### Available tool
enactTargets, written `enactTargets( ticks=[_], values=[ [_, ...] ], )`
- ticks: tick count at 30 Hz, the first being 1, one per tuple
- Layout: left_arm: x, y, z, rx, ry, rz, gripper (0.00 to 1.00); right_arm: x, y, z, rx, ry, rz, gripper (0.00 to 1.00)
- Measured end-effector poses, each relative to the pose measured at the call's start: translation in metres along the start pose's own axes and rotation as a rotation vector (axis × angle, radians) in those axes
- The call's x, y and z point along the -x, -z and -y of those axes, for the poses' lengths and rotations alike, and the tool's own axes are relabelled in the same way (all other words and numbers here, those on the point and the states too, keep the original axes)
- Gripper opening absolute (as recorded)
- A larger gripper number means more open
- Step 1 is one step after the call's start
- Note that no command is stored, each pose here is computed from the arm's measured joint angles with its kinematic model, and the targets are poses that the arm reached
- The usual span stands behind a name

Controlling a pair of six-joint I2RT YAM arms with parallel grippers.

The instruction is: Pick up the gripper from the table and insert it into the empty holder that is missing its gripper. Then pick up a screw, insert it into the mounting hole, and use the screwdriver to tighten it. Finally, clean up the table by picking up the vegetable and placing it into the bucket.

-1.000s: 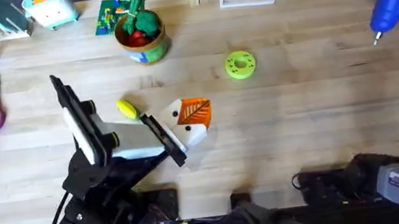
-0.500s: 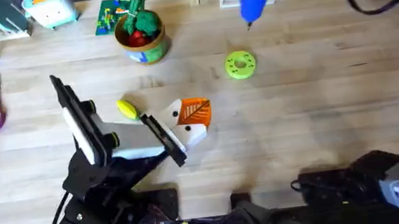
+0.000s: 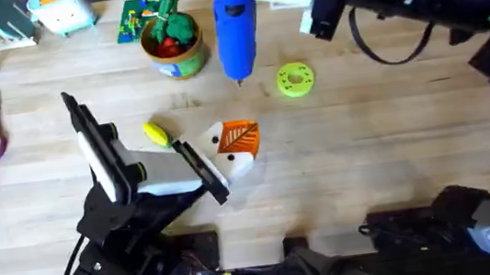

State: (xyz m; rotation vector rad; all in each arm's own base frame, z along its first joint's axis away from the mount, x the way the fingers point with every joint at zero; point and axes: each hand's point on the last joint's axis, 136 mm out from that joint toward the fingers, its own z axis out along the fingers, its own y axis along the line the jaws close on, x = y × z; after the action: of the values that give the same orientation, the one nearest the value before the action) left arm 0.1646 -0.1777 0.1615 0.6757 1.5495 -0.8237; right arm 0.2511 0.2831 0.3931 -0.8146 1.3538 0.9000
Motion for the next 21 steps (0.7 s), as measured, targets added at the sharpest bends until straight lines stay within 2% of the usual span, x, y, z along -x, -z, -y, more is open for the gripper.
enactTargets(
  ticks=[5,10,21],
  values=[
    [0.0,0.0,0.0,0.0,0.0,0.0,0.017,-0.001,-0.003,-0.016,0.063,-0.012,0.066,0.025],
    [0.0,0.0,0.0,0.0,0.0,0.0,0.017,-0.013,-0.003,-0.024,0.098,-0.045,0.054,0.025],
    [0.0,0.0,0.0,0.0,0.0,0.0,0.017,-0.014,-0.01,-0.054,0.202,-0.054,0.055,0.025]
  ],
)
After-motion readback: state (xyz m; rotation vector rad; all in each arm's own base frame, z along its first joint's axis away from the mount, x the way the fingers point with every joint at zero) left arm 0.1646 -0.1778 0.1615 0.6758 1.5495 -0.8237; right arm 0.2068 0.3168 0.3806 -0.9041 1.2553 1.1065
